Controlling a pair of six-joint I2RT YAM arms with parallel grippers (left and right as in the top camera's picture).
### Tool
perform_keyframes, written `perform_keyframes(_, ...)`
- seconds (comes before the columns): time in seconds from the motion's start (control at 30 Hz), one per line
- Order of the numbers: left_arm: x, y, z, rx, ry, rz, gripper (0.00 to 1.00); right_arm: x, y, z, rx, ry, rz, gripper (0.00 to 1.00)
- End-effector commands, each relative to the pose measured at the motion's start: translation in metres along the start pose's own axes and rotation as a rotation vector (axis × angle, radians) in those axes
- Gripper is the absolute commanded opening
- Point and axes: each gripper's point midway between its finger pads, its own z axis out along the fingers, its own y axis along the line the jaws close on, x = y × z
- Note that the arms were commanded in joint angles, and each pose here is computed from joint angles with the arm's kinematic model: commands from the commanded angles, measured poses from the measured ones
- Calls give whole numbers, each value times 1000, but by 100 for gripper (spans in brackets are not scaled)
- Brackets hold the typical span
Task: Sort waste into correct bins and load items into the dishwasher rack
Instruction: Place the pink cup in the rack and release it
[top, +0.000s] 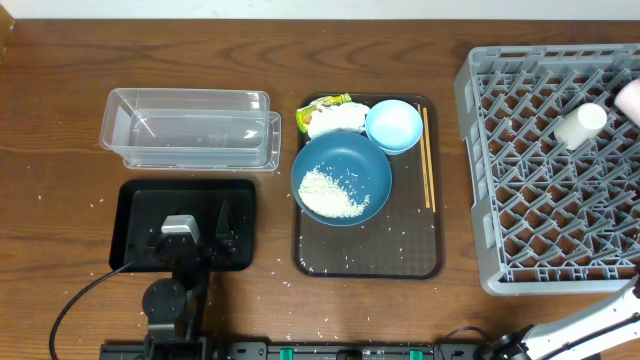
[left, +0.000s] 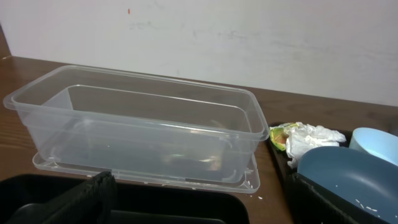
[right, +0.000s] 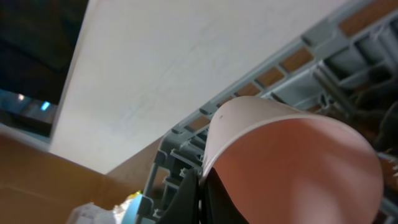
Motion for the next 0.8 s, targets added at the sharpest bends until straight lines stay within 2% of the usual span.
perform_keyframes(0.0, 15, 0, 1, 7, 46, 10, 89, 14, -3, 15, -41, 40, 95, 1)
perform_keyframes(0.77, 15, 0, 1, 7, 46, 10, 89, 13, -26, -23, 20, -12, 256, 1)
